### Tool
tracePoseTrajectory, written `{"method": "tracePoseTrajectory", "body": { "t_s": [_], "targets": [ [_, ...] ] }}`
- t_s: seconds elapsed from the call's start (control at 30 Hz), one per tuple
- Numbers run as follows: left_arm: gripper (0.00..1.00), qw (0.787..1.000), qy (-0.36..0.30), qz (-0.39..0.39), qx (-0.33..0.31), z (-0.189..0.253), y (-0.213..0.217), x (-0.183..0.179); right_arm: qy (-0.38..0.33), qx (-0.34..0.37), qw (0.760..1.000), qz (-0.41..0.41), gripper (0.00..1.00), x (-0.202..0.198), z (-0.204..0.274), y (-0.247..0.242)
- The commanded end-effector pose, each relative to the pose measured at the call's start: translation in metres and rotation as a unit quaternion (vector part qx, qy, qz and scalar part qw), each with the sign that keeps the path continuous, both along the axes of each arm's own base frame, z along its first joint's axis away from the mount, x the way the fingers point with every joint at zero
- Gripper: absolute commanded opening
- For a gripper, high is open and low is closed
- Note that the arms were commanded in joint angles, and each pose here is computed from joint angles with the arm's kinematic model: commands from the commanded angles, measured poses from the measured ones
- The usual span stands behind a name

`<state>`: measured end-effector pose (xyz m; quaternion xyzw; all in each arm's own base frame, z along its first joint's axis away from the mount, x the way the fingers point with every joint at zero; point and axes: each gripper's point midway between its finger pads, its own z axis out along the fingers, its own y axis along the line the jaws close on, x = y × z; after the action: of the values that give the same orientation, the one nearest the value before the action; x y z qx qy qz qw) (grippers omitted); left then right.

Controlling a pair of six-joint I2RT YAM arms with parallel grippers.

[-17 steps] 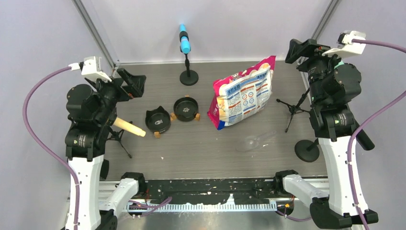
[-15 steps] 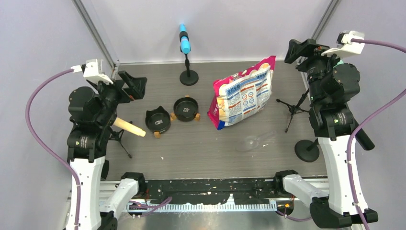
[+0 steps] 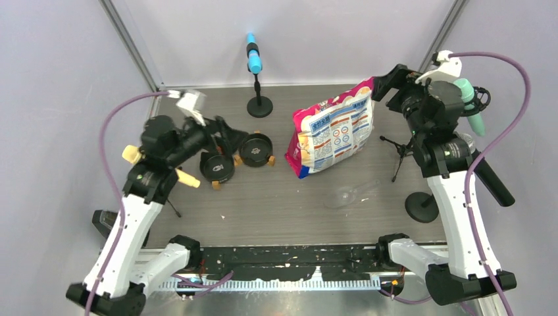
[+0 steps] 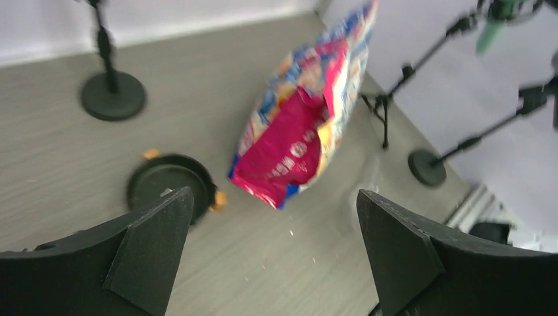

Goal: Serve the pet food
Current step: Adjust the pet food bag at the center of the board.

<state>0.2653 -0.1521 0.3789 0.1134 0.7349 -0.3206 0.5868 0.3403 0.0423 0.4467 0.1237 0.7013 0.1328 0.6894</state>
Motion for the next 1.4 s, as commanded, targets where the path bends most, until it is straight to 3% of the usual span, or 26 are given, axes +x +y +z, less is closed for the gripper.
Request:
{"method": "tracePoseTrajectory", "body": {
  "t_s": [0.0,0.23,0.4,0.7,0.8,0.93,1.2,1.37],
  "targets": [
    [1.00,0.996,-0.020,-0.076,0.038,-0.028,-0.049,-0.003,0.080,0.025,0.996,0.002,0.90,0.002,-0.043,0.012],
    [1.00,0.993,-0.014,-0.103,0.056,-0.070,-0.103,0.009,0.172,0.043,0.984,-0.004,0.70,-0.008,-0.111,0.022],
    [1.00,0.990,0.015,-0.133,0.036,-0.093,-0.132,0.023,0.226,0.018,0.973,0.028,0.69,-0.020,-0.164,0.045],
    [1.00,0.980,-0.084,-0.182,-0.018,-0.105,-0.170,0.045,0.279,0.006,0.959,0.044,0.69,-0.033,-0.232,0.064],
    [0.96,0.978,-0.084,-0.190,-0.028,-0.111,-0.179,0.050,0.292,-0.003,0.956,0.039,0.68,-0.030,-0.247,0.063],
    [0.92,0.986,-0.096,-0.136,0.001,-0.118,-0.162,0.069,0.303,-0.016,0.953,0.029,0.69,-0.022,-0.257,0.061],
    [0.85,0.997,-0.029,-0.073,-0.002,-0.127,-0.116,0.113,0.323,0.001,0.946,0.030,0.72,-0.019,-0.270,0.062],
    [0.83,0.999,0.020,0.022,-0.020,-0.146,-0.103,0.154,0.332,0.000,0.943,0.019,0.71,-0.019,-0.279,0.057]
  ]
}}
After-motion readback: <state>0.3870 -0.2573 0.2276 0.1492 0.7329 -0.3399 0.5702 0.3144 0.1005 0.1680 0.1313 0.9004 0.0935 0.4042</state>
